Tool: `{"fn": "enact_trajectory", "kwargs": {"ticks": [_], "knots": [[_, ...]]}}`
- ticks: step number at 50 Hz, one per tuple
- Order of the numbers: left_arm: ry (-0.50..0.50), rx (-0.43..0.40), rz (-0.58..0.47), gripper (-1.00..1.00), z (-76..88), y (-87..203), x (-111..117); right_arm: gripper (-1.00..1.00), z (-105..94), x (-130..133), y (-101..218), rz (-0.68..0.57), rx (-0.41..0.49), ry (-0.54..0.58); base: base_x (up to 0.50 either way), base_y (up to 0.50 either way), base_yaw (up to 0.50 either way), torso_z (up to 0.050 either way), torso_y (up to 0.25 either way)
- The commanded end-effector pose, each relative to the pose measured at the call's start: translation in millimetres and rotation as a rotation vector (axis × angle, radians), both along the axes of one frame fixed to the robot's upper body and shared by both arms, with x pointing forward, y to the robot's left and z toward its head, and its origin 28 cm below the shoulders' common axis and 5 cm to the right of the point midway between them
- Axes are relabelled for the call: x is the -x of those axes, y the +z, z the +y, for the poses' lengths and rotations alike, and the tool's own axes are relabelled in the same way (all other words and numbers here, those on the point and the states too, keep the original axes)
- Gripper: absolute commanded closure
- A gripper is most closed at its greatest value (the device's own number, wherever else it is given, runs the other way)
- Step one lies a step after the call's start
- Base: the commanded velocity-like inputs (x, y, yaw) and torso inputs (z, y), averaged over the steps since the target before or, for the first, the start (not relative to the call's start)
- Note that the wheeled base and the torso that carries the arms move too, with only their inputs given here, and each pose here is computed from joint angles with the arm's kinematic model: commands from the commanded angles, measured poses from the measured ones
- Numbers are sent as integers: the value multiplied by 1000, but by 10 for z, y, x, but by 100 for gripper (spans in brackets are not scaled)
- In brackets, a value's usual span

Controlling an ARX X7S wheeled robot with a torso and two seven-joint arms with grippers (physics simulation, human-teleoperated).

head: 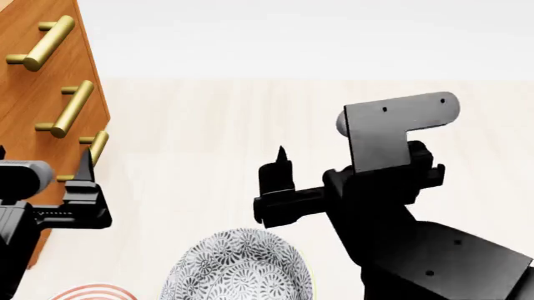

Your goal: Stack the bowl at the front on the bowl in the middle.

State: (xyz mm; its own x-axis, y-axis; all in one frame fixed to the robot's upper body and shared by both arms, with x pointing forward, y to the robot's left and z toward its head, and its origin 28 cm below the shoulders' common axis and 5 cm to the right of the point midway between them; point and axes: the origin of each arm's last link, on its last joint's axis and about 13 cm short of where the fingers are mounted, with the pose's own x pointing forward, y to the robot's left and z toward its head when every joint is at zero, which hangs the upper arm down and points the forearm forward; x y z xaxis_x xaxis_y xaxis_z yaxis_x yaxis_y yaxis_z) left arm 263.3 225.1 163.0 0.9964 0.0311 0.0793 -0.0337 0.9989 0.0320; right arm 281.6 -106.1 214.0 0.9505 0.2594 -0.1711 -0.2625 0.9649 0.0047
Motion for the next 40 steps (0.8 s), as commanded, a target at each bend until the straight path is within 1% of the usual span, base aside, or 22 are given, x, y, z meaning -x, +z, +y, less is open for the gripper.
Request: {"fn": "enact_trajectory", "kwargs": {"ticks": [1, 3, 4, 7, 8, 9, 10, 12, 13, 27, 35, 40], "knots": [[-3, 3, -16, -100, 0, 42, 35, -100, 13, 325, -65, -428, -45, -111, 0, 0, 0, 0, 0], [-4, 5, -19, -100, 2, 50, 41, -100, 12, 330, -92, -464, -33, -148, 0, 0, 0, 0, 0], [-5, 6, -20, -100, 3, 54, 45, -100, 17, 336, -125, -472, -7, -146, 0, 0, 0, 0, 0], [-6, 7, -21, -100, 2, 53, 43, -100, 20, 363, -147, -534, -4, -174, 0, 0, 0, 0, 0], [-6, 5, -21, -100, 1, 50, 43, -100, 19, 371, -149, -570, 5, -202, 0, 0, 0, 0, 0], [-6, 5, -20, -100, 1, 50, 43, -100, 22, 374, -152, -571, 4, -199, 0, 0, 0, 0, 0], [-6, 4, -19, -100, 1, 48, 42, -100, 25, 390, -145, -610, 7, -213, 0, 0, 0, 0, 0], [-5, 4, -18, -100, 2, 45, 44, -100, 26, 401, -145, -610, 2, -209, 0, 0, 0, 0, 0], [-4, 4, -17, -100, 6, 43, 44, -100, 26, 415, -144, -633, 6, -219, 0, 0, 0, 0, 0], [-3, 4, -15, -100, -2, 27, 43, -100, 13, 435, -149, -642, -5, -218, 0, 0, 0, 0, 0], [-5, -1, -18, -100, -5, 37, 41, -100, 16, 497, -150, -688, -7, -223, 0, 0, 0, 0, 0], [-8, -2, -17, -100, -9, 34, 34, -100, 32, 493, -156, -692, 4, -219, 0, 0, 0, 0, 0]]}}
